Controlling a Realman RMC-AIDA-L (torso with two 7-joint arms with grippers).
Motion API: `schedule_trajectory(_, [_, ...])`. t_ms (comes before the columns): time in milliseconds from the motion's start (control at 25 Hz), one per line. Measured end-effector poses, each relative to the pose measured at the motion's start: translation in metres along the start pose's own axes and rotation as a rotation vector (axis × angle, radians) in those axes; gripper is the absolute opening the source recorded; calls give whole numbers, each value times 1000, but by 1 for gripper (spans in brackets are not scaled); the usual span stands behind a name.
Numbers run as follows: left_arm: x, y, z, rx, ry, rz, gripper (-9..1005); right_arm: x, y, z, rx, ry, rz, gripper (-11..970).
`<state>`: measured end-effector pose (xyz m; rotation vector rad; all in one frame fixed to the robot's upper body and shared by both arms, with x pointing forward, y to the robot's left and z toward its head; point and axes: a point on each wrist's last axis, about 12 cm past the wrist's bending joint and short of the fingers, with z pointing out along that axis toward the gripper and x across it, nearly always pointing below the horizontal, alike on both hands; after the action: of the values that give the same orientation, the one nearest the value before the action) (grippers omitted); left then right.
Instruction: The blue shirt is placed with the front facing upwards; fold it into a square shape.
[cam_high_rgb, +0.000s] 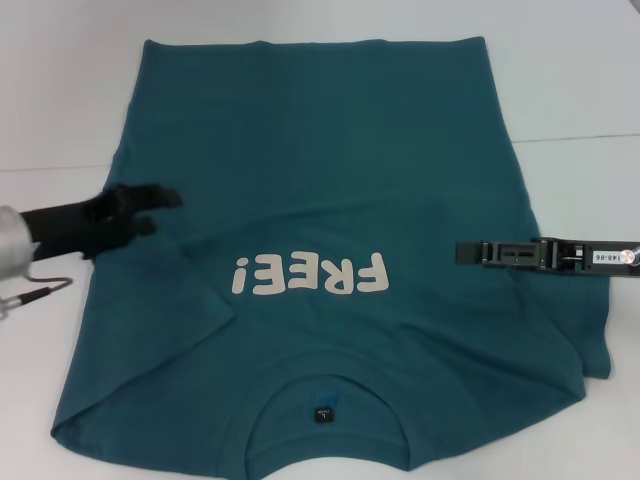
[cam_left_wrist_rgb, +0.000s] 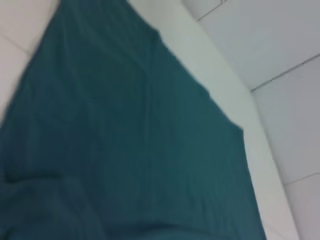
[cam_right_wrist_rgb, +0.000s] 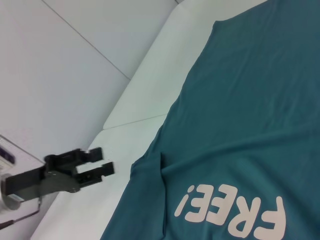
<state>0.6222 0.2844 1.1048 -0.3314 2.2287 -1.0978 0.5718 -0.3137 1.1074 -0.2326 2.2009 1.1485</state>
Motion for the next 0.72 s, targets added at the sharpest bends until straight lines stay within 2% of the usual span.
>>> schedule_trajectory(240, [1,12,-31,37,-32,12,601,0,-1,-1,2,-9,-56,914])
schedule_trajectory(480, [19,12,-55,161,8,138,831,5,-2,-7,-15,-57,-75,914])
schedule_trajectory(720, [36,19,-74,238,32,231,934,2,-1,-20,-41,-56,-56,914])
